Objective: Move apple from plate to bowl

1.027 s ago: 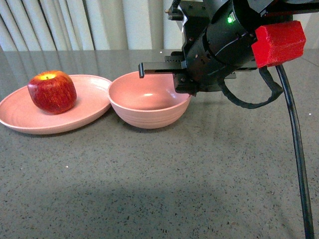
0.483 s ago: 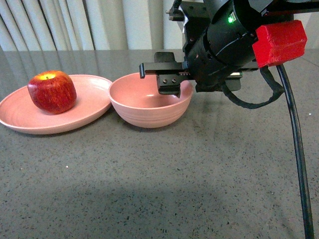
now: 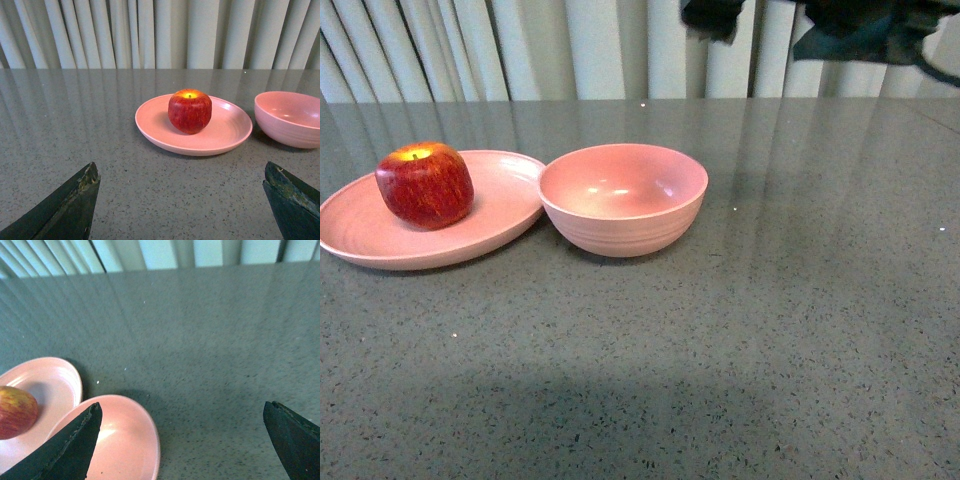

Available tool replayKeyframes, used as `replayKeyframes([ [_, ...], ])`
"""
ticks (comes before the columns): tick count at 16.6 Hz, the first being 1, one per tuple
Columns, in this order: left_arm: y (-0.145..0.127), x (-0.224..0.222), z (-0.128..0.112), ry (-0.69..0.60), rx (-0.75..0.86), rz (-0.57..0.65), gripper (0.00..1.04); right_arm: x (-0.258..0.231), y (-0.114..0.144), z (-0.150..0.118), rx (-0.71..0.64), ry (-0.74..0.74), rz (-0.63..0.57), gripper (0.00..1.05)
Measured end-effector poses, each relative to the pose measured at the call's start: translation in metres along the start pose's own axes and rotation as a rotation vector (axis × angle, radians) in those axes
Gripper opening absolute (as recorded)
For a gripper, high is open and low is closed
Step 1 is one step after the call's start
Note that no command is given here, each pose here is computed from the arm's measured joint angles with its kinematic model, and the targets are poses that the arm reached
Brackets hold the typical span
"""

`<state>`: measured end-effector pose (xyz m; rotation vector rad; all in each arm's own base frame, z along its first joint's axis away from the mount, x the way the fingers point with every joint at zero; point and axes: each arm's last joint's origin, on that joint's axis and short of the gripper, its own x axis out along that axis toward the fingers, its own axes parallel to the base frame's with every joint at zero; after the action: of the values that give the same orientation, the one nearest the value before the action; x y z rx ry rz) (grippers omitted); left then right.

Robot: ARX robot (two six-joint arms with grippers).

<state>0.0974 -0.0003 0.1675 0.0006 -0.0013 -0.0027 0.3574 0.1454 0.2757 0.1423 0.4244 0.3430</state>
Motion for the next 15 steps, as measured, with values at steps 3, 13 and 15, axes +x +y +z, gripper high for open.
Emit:
replayKeyframes([
  [3,0.000,0.000,0.000,0.000,0.000,0.000,0.98,-0.070,-0.024,-0.001,0.017,-0.233,0.007,0.98],
  [13,0.000,0.000,0.000,0.000,0.000,0.000,0.98,-0.231,-0.110,-0.144,-0.020,-0.403,-0.334,0.68],
  [15,0.000,0.000,0.000,0.000,0.000,0.000,0.98,-0.237,-0.103,-0.157,-0.095,-0.420,-0.338,0.46],
])
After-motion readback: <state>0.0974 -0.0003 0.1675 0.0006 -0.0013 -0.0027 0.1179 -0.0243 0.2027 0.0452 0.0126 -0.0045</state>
